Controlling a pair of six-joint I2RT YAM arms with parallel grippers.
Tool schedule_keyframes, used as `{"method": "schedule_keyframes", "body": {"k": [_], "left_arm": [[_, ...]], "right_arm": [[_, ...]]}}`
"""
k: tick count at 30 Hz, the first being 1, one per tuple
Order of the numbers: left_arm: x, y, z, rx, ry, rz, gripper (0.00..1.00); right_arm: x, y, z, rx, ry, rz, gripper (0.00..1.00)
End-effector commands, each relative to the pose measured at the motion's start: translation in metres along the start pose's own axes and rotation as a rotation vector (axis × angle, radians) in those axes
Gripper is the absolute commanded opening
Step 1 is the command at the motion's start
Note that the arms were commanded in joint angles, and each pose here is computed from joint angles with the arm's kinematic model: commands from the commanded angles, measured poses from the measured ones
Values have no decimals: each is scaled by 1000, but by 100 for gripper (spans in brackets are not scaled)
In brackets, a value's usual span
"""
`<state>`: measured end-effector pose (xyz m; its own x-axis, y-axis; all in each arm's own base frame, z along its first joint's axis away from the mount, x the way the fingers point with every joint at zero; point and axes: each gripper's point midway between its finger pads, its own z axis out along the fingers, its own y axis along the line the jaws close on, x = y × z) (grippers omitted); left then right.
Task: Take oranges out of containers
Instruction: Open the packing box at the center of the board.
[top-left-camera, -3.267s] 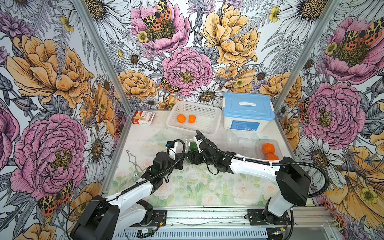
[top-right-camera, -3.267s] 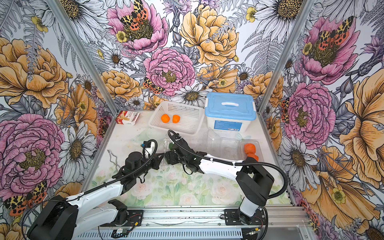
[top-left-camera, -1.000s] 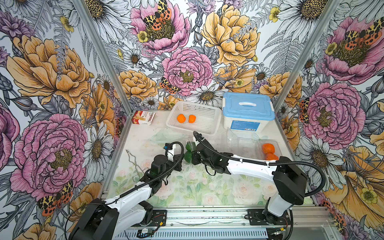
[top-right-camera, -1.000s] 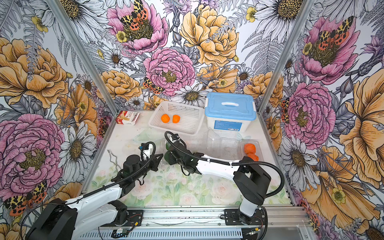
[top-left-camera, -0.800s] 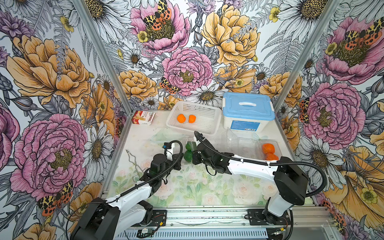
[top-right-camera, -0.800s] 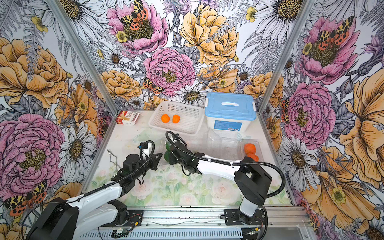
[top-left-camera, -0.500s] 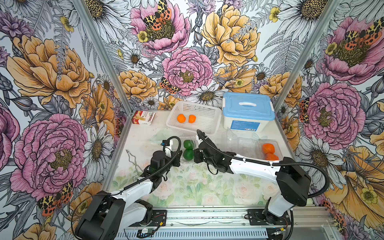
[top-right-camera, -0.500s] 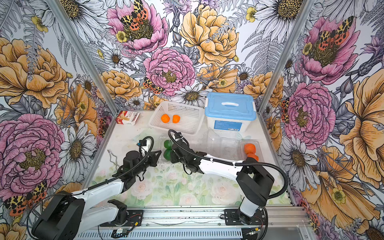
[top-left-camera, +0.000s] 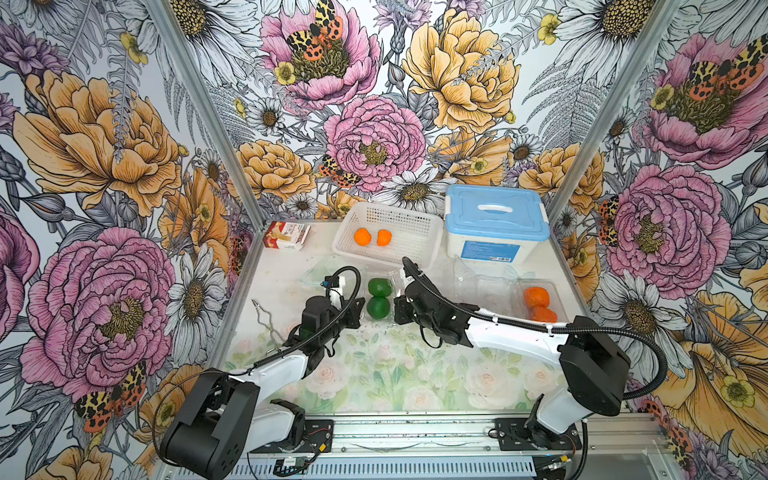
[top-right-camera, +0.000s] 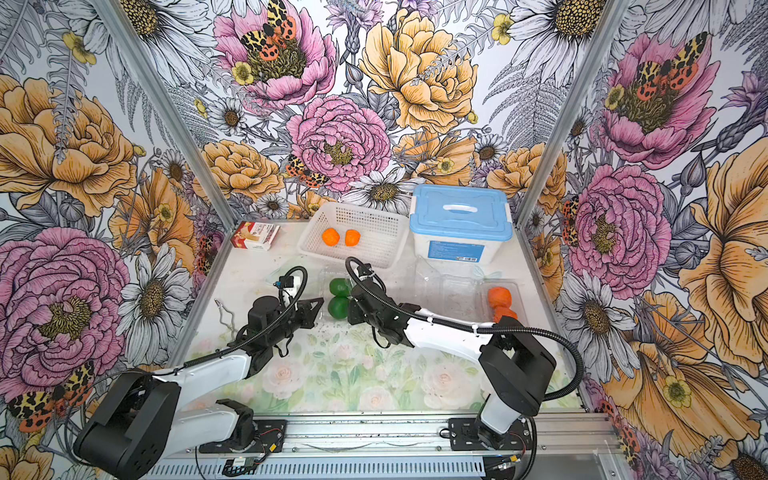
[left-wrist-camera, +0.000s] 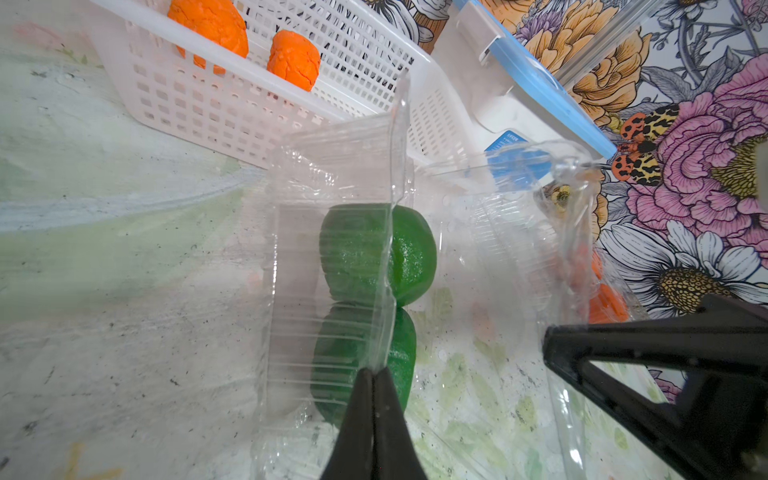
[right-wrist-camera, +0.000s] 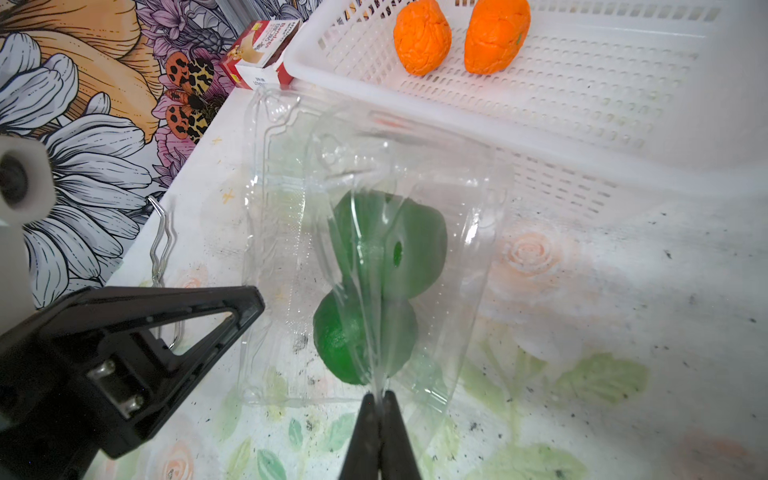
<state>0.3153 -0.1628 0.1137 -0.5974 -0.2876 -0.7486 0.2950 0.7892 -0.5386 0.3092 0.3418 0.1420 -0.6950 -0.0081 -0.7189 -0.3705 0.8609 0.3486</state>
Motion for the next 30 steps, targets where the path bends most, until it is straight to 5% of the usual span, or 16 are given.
{"method": "schedule_keyframes", "body": {"k": [1,11,15,30], "left_arm": [[23,15,2,-40,98,-57,0],[26,20,7,-41,127,-95,1],[27,22,7,-46,129,-95,20],[17,16,-3,-33,83,-64,53]], "right_arm": [[17,-16,0,41,56,12,9],[12,-24,-6,54,40,24,24],[10,-27,-7,56,37,29,28],[2,-39,-17,77,20,36,39]]}}
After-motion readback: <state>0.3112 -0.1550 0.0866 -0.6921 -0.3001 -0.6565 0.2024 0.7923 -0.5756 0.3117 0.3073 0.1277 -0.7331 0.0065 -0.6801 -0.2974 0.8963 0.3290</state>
